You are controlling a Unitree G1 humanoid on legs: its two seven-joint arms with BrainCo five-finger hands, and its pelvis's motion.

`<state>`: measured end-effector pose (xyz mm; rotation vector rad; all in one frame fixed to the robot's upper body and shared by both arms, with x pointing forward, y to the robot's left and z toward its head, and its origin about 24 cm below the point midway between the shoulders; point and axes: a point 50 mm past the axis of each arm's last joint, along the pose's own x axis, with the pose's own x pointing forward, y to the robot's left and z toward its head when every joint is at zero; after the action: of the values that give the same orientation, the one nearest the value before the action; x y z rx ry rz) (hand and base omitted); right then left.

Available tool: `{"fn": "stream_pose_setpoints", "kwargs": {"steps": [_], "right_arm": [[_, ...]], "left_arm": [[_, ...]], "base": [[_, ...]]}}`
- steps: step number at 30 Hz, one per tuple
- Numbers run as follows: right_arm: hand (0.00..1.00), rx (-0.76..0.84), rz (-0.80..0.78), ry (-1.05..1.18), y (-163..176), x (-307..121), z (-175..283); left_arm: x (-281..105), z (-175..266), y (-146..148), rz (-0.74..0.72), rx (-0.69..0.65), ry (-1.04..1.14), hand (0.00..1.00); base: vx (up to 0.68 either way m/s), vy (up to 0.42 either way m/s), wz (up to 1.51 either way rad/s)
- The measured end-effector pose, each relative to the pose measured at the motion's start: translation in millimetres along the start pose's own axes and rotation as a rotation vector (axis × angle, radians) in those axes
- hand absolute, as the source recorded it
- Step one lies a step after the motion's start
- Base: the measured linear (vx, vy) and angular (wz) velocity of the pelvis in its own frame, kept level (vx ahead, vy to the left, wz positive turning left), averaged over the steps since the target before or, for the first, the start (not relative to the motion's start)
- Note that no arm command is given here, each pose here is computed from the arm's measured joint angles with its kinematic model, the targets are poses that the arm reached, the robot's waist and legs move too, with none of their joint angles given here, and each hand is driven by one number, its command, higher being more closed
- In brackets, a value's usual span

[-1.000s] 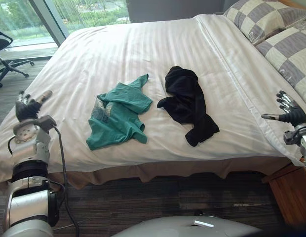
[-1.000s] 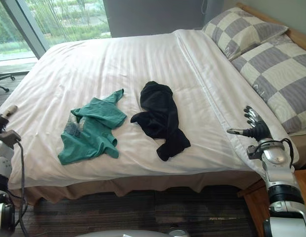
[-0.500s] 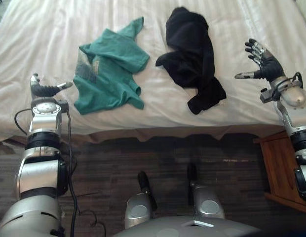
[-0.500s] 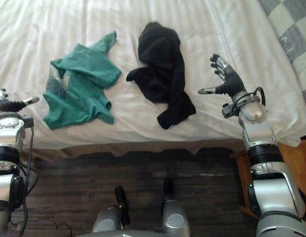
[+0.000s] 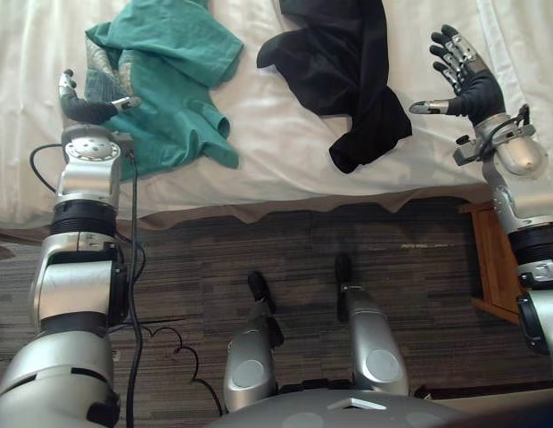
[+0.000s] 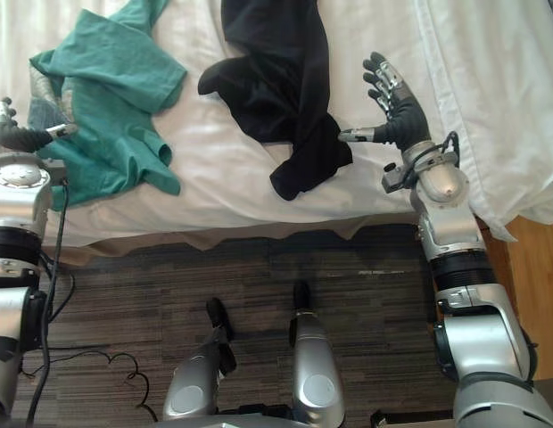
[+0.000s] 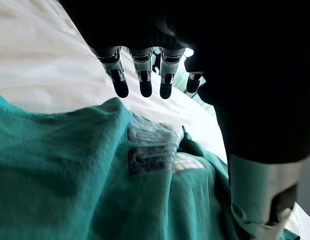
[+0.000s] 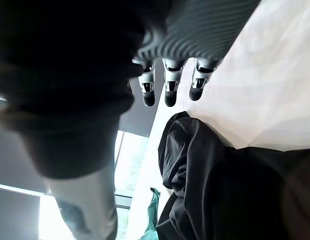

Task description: Tidy the bed and pick cloth on bed and put in laundry

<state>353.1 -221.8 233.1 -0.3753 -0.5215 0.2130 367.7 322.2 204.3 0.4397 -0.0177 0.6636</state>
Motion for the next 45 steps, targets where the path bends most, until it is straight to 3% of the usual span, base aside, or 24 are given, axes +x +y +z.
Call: {"fn": "stream_pose_setpoints", "kwargs": {"steps": [6, 10, 11, 16, 21, 26, 30, 32, 35, 36, 40, 43, 45], "right_arm": [[0.00, 0.022, 0.031, -0.068, 12, 4, 17], [0.00, 0.028, 0.062, -0.119, 21, 3, 29], [0.00, 0.033, 0.077, -0.141, 25, 1, 33], [0.00, 0.029, 0.110, -0.207, 36, 2, 48], [0.00, 0.007, 0.159, -0.238, 46, 2, 58], [0.00, -0.069, 0.167, -0.199, 48, 3, 53], [0.00, -0.111, 0.142, 0.027, 38, 2, 10], [0.00, -0.154, 0.104, 0.161, 25, -2, -13], [0.00, -0.190, 0.049, 0.261, 8, -3, -27], [0.00, -0.200, 0.039, 0.269, 4, -1, -27], [0.00, -0.314, -0.063, 0.354, -40, 6, -24], [0.00, -0.377, -0.137, 0.417, -72, 4, -20], [0.00, -0.417, -0.174, 0.434, -87, 6, -13]], "left_arm": [[-2, 26, -19, -0.035, 0.036, -0.028, 0.00], [-3, 29, -26, -0.049, 0.149, 0.009, 0.00], [-4, 27, -26, -0.059, 0.194, 0.025, 1.00], [-5, 9, -24, -0.135, 0.423, 0.076, 1.00], [-9, -9, -22, -0.149, 0.441, 0.088, 1.00], [-24, -41, -34, -0.278, 0.261, 0.052, 1.00], [-53, -66, -51, -0.417, -0.005, 0.016, 1.00], [-82, -77, -66, -0.535, -0.211, 0.014, 1.00], [-134, -107, -86, -0.712, -0.348, 0.099, 1.00], [-148, -118, -91, -0.753, -0.352, 0.137, 1.00], [-263, -187, -120, -1.068, -0.328, 0.502, 1.00], [-309, -194, -125, -1.196, -0.369, 0.581, 1.00], [-318, -186, -128, -1.244, -0.396, 0.549, 1.00]], "base": [[0.01, -0.024, -0.13], [0.03, -0.031, -0.08], [0.03, -0.043, -0.19], [0.04, -0.018, -0.13], [0.04, 0.005, -0.07], [0.03, 0.001, 0.15], [0.02, 0.020, 0.50], [0.02, 0.030, 0.49], [0.02, 0.022, 0.47], [0.02, 0.047, 0.37], [0.00, 0.061, 0.28], [-0.02, 0.049, 0.17], [-0.06, 0.045, 0.04]]}}
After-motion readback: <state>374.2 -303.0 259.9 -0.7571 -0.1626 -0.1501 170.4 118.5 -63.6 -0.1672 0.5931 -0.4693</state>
